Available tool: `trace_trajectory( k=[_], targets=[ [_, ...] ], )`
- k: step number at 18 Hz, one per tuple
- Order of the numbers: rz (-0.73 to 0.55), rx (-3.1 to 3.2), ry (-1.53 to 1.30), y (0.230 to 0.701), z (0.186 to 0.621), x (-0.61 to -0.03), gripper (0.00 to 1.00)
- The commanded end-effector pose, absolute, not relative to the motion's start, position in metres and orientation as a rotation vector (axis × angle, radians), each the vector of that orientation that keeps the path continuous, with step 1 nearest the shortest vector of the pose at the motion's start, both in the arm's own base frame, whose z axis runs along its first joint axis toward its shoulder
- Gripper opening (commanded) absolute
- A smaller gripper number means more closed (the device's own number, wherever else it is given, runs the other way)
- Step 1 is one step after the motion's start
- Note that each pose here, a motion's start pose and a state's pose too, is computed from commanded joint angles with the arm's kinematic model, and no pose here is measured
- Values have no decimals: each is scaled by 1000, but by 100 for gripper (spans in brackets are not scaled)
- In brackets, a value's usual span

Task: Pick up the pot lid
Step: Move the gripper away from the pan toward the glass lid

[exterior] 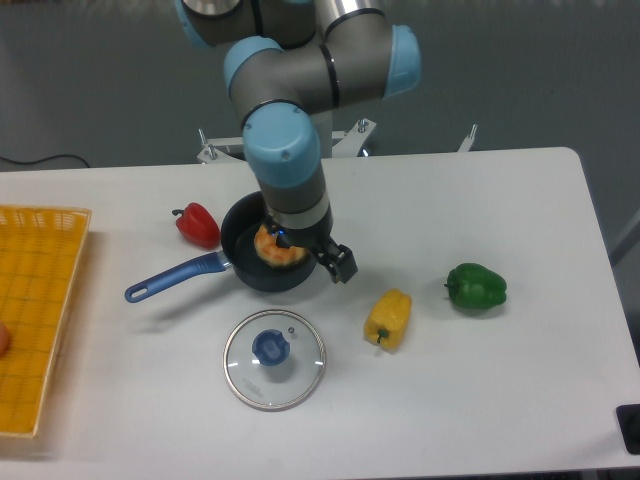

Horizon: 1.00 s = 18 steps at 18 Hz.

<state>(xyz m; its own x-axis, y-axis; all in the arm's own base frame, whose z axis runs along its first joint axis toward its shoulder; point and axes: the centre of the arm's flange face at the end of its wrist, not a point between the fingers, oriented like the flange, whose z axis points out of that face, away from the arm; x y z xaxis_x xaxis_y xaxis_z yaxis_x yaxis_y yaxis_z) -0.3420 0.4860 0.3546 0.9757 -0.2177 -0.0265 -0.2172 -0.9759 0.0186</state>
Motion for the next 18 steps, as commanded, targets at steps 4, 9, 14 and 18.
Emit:
trace_trajectory(
  k=[4, 9, 14, 18],
  targets=[
    [-42, 3127, -315, 477, 356, -357, 100],
    [-5, 3175, -269, 469, 354, -368, 100],
    [26, 3252, -247, 471, 350, -367, 100],
    [54, 3278, -180, 473, 343, -363, 100]
  ],
)
